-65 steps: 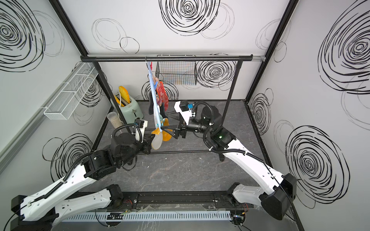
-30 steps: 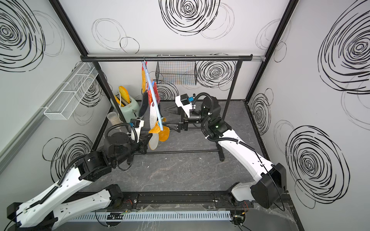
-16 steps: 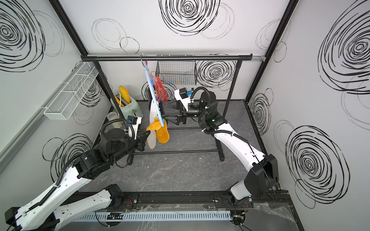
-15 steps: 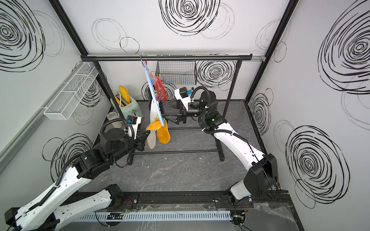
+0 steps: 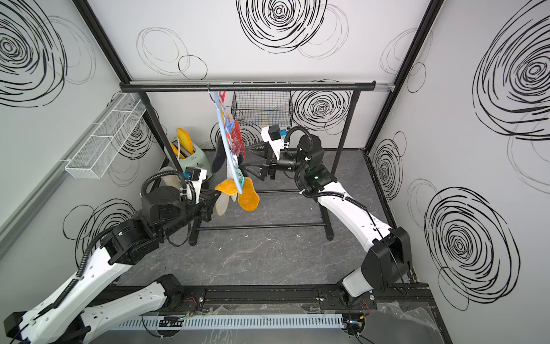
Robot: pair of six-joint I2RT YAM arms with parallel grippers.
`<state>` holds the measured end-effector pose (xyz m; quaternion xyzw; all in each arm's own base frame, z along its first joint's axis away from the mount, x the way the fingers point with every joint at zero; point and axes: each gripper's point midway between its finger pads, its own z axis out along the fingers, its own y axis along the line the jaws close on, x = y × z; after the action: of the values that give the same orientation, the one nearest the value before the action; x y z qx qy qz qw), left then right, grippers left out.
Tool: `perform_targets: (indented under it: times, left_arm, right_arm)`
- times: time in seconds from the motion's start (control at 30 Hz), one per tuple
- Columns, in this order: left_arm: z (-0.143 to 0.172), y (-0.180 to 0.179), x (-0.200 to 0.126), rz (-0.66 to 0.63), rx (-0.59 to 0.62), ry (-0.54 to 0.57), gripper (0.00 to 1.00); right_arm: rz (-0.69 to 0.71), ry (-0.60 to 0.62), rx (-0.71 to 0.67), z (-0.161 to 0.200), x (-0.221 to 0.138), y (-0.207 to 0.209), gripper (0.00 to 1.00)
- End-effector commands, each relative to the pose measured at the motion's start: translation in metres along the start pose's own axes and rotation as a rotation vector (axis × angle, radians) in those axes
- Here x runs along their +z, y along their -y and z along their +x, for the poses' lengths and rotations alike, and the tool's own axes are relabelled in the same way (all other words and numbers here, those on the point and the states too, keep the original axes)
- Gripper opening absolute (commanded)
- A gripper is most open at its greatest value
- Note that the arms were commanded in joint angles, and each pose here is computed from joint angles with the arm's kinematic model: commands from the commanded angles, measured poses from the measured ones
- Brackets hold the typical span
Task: Take the shoe insoles off the hanger
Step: Open the clamp at the hanger.
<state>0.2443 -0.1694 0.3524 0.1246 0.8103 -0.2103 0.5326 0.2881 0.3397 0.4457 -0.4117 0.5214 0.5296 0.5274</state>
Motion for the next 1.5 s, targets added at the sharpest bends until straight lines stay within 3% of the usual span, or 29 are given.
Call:
perform_targets:
  times: [0.0, 0.3, 0.5, 0.77, 0.87, 1.03, 1.27, 1.47]
  left_arm:
    - [-0.032, -0.002, -0.015, -0.018, 0.019, 0.083, 0.11]
    - [-0.052, -0.019, -0.041, -0.119, 0.038, 0.123, 0.11]
    - [-0.063, -0.024, -0.056, -0.15, 0.035, 0.135, 0.11]
    - [-0.073, -0.046, -0.069, -0.292, 0.059, 0.125, 0.11]
    - [-0.067, -0.05, -0.065, -0.311, 0.059, 0.123, 0.12]
    - [-0.051, -0.028, -0.05, -0.169, 0.051, 0.094, 0.1]
    - [0.001, -0.03, -0.015, -0.132, 0.015, 0.033, 0.11]
    - [-0.02, -0.039, -0.021, -0.194, 0.027, 0.073, 0.08]
  right_arm:
    - [0.147, 0.075, 0.034, -0.024, -0.023, 0.003, 0.78]
    - [0.301, 0.072, 0.055, -0.006, -0.061, 0.002, 0.78]
    - [0.281, 0.052, 0.073, 0.002, -0.064, -0.007, 0.78]
    - [0.289, 0.017, 0.093, 0.022, -0.066, -0.008, 0.77]
    - [0.29, 0.013, 0.096, 0.026, -0.067, -0.008, 0.77]
    - [0.269, -0.016, 0.094, 0.033, -0.061, -0.014, 0.76]
    - [0.267, -0.015, 0.08, 0.035, -0.06, -0.02, 0.76]
    - [0.275, -0.025, 0.09, 0.031, -0.063, -0.026, 0.76]
